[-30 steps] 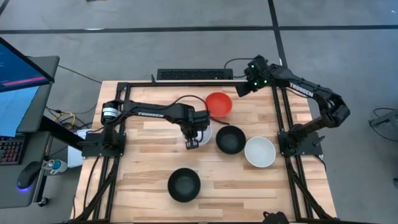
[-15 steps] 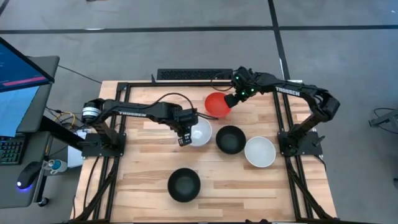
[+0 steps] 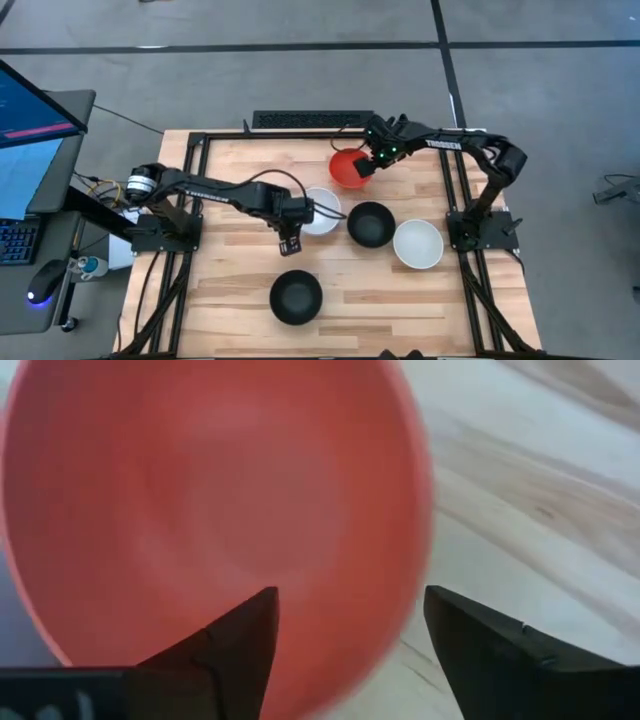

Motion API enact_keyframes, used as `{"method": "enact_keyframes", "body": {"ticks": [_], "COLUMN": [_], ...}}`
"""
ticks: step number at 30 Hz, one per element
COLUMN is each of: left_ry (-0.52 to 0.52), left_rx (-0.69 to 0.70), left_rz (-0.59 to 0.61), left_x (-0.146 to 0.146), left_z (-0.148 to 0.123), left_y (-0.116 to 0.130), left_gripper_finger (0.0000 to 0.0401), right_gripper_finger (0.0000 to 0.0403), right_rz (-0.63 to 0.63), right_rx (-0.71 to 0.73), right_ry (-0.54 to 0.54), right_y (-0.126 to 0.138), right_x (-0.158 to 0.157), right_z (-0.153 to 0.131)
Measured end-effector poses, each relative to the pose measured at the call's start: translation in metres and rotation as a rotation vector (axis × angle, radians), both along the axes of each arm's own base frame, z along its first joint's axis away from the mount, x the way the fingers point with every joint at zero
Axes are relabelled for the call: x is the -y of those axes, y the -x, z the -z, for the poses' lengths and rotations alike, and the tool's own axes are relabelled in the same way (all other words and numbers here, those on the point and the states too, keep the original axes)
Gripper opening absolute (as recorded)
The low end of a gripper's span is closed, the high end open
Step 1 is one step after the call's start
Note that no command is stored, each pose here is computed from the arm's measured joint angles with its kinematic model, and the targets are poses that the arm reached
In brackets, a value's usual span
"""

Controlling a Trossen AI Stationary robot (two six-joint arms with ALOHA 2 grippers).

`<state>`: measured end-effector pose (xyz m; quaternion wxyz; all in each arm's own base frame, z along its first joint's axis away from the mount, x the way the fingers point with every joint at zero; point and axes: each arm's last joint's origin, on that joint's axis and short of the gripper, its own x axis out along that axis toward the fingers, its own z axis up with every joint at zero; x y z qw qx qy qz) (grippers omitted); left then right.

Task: Nest bowls inside each other
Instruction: Stack the bottom black bowl on top of the stacked white bowl

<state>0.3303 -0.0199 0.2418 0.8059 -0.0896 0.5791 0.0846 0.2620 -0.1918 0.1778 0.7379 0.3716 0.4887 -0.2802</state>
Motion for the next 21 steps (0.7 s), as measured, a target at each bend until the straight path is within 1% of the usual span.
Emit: {"method": "enact_keyframes", "body": {"ticks": [3,5,9,12,14,16,21], "left_ry": [0.001,0.014,0.066,0.119,0.145,0.180,0.257], "left_rx": [0.000,0.003,0.014,0.004,0.000,0.001,0.060], "left_rz": [-0.022,-0.033,-0.062,-0.081,-0.106,-0.140,-0.171], "left_x": [0.009,0.016,0.038,0.058,0.072,0.086,0.119], "left_z": [0.000,0.000,0.000,0.000,0.000,0.000,-0.003], "left_y": [0.001,0.001,0.003,0.007,0.011,0.015,0.019], "left_gripper_finger": [0.0072,0.0066,0.0038,0.0022,0.0019,0.0022,0.0049], "right_gripper_finger": [0.0249,0.0221,0.0151,0.0122,0.0120,0.0129,0.0183], "right_rz": [0.004,0.009,-0.037,-0.066,-0.079,-0.096,-0.102], "right_rx": [0.018,0.020,0.004,0.005,0.006,0.017,0.021], "right_ry": [0.028,0.054,0.058,0.065,0.067,0.058,0.056], "right_y": [-0.002,-0.003,-0.001,-0.002,-0.002,-0.002,-0.003], "right_x": [0.002,0.004,0.003,0.002,0.002,0.001,0.001], "right_z": [0.000,-0.001,-0.001,-0.001,-0.001,-0.001,-0.001]}}
